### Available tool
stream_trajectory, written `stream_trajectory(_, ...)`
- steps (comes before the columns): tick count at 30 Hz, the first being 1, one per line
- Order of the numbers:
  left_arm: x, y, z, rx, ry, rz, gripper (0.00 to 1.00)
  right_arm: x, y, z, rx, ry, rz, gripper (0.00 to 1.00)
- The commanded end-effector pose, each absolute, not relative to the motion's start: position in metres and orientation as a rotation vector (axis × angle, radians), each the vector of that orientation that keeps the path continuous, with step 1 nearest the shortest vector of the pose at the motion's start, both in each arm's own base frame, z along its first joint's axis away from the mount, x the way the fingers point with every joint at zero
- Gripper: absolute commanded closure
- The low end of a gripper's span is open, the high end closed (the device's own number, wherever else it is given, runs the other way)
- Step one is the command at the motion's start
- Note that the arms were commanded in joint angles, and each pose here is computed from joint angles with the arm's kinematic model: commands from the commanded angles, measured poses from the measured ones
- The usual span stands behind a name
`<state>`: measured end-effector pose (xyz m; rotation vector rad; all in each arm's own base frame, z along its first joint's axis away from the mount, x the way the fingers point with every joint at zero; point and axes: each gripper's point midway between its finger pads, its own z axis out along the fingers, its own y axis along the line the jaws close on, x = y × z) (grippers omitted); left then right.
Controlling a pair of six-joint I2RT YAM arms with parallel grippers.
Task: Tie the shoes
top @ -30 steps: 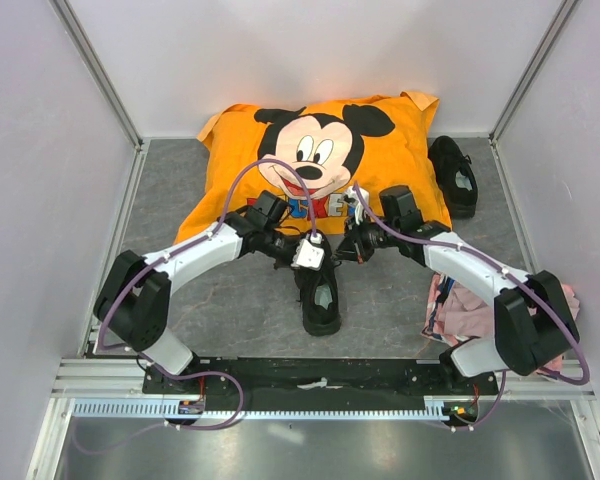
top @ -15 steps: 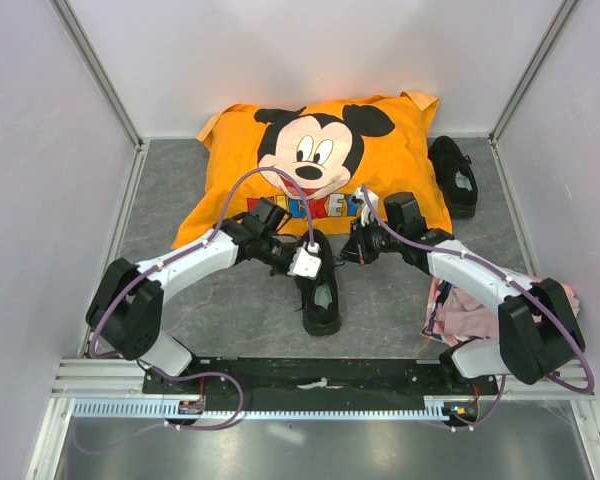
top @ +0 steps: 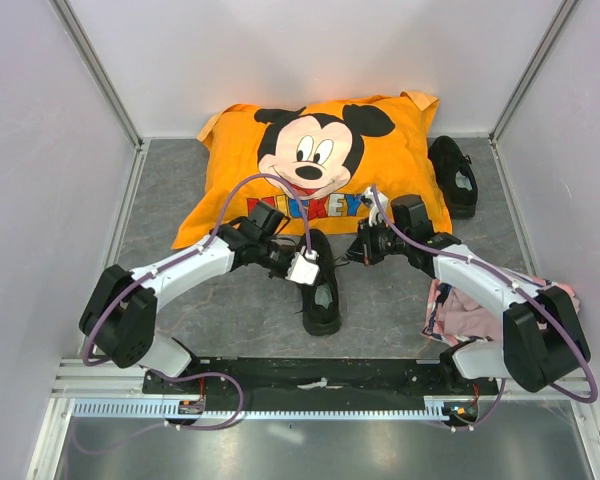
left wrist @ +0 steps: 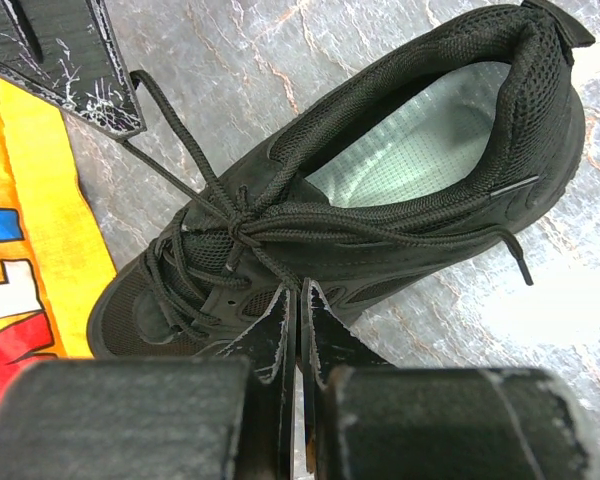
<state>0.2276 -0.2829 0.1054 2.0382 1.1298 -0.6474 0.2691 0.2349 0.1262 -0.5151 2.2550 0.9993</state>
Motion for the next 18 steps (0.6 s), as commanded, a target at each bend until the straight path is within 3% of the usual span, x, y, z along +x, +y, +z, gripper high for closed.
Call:
stream_trajectory(1, 0.211, -0.266, 0.092, 2.102, 1.174, -0.666, 0.99, 0.305, 0.202, 0.130, -0.369, 2.207, 0.793, 1.00)
stream_trajectory(8, 0.212, -0.265, 0.088, 2.115, 1.177, -0.661, 0.98, 0.303, 0.200, 0.134, -0.361, 2.187, 0.794, 1.00)
stream_trajectory(13, 0.215, -0.267, 0.094, 2.100, 1.185, -0.662, 0.98, 0.287, 0.225, 0.153, -0.457, 2.114, 1.000, 1.00)
stream_trajectory(14, 0.215, -0.268, 0.097, 2.092, 1.200, -0.669, 0.93, 0.283, 0.230, 0.158, -0.481, 2.100, 1.039, 0.99)
stream_trajectory(16, 0.219, -0.272, 0.112, 2.041, 1.249, -0.685, 0.78, 0.280, 0.238, 0.173, -0.529, 2.062, 1.103, 0.77)
stream_trajectory(17, 0.222, -0.275, 0.122, 2.013, 1.255, -0.684, 0.66, 0.279, 0.239, 0.178, -0.562, 2.041, 1.116, 0.62)
stream_trajectory(18, 0.221, -0.274, 0.127, 1.980, 1.295, -0.700, 0.61, 0.281, 0.242, 0.189, -0.586, 2.009, 1.118, 0.55)
